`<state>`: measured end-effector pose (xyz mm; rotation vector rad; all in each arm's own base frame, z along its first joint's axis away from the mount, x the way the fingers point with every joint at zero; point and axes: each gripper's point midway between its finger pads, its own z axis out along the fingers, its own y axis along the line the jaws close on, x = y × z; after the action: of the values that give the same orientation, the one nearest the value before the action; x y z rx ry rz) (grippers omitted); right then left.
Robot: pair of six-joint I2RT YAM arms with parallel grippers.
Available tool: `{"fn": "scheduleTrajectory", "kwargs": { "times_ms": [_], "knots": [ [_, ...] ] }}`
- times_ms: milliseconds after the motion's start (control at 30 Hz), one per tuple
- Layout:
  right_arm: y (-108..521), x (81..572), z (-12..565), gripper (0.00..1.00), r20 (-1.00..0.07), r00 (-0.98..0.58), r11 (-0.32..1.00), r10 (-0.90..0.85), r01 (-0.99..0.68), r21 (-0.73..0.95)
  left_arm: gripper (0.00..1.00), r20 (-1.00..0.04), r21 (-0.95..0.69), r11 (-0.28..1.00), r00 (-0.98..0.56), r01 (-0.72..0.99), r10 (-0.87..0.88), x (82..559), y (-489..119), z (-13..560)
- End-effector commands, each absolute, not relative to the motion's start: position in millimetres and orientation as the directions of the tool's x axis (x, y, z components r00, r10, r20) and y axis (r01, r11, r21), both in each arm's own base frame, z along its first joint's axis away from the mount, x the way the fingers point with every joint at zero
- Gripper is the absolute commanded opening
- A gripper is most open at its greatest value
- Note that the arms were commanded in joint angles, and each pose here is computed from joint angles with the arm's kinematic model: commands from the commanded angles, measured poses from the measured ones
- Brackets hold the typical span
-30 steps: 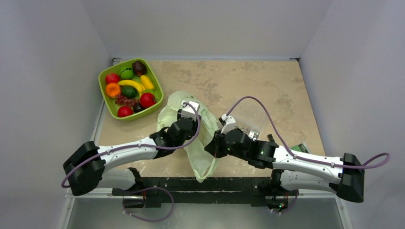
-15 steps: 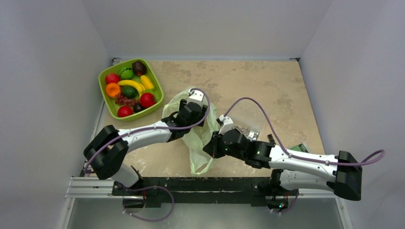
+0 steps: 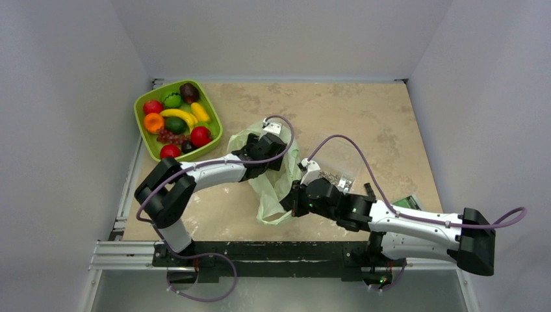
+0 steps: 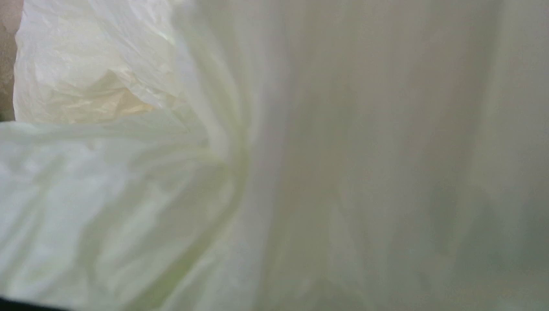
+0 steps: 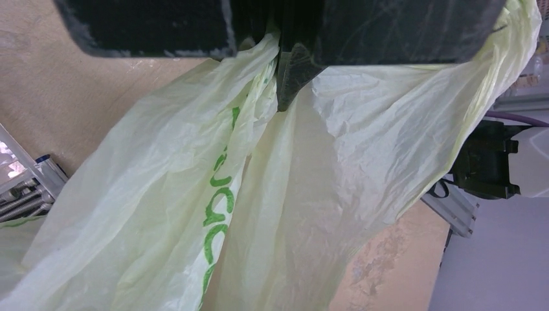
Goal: Take the fake fruits out of the plastic bag
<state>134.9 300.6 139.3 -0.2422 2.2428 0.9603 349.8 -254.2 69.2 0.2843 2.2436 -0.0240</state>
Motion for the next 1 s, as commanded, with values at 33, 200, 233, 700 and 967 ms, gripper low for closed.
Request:
{"fn": "scheduleTrajectory", "kwargs": {
  "times_ms": [33, 200, 233, 700, 967],
  "knots": [
    [301.3, 131.2, 148.8, 0.0, -0.652, -0.75, 0.682, 0.11, -0.42, 0.598, 0.75, -0.733, 0.097, 0.978, -0.651, 0.184, 0.195, 357.0, -239.8, 56.9],
    [300.0, 132.6, 145.9, 0.0, -0.655, -0.748, 0.696, 0.102, -0.417, 0.585, 0.49, -0.747, 0.068, 0.973, -0.635, 0.222, 0.198, 354.0, -244.6, 71.8],
    [299.3, 132.8, 144.8, 0.0, -0.656, -0.748, 0.699, 0.1, -0.416, 0.581, 0.41, -0.751, 0.057, 0.971, -0.632, 0.231, 0.194, 352.1, -245.5, 76.2],
    [296.7, 137.4, 133.2, 0.0, -0.661, -0.743, 0.727, 0.1, -0.4, 0.559, 0.09, -0.742, -0.24, 0.892, -0.664, 0.384, 0.086, 272.4, -247.5, 123.0],
    [299.1, 137.4, 126.9, 0.0, -0.652, -0.752, 0.73, 0.096, -0.392, 0.559, 0.06, -0.679, -0.485, 0.749, -0.734, 0.451, 0.003, 206.1, -252.6, 154.2]
  ]
}}
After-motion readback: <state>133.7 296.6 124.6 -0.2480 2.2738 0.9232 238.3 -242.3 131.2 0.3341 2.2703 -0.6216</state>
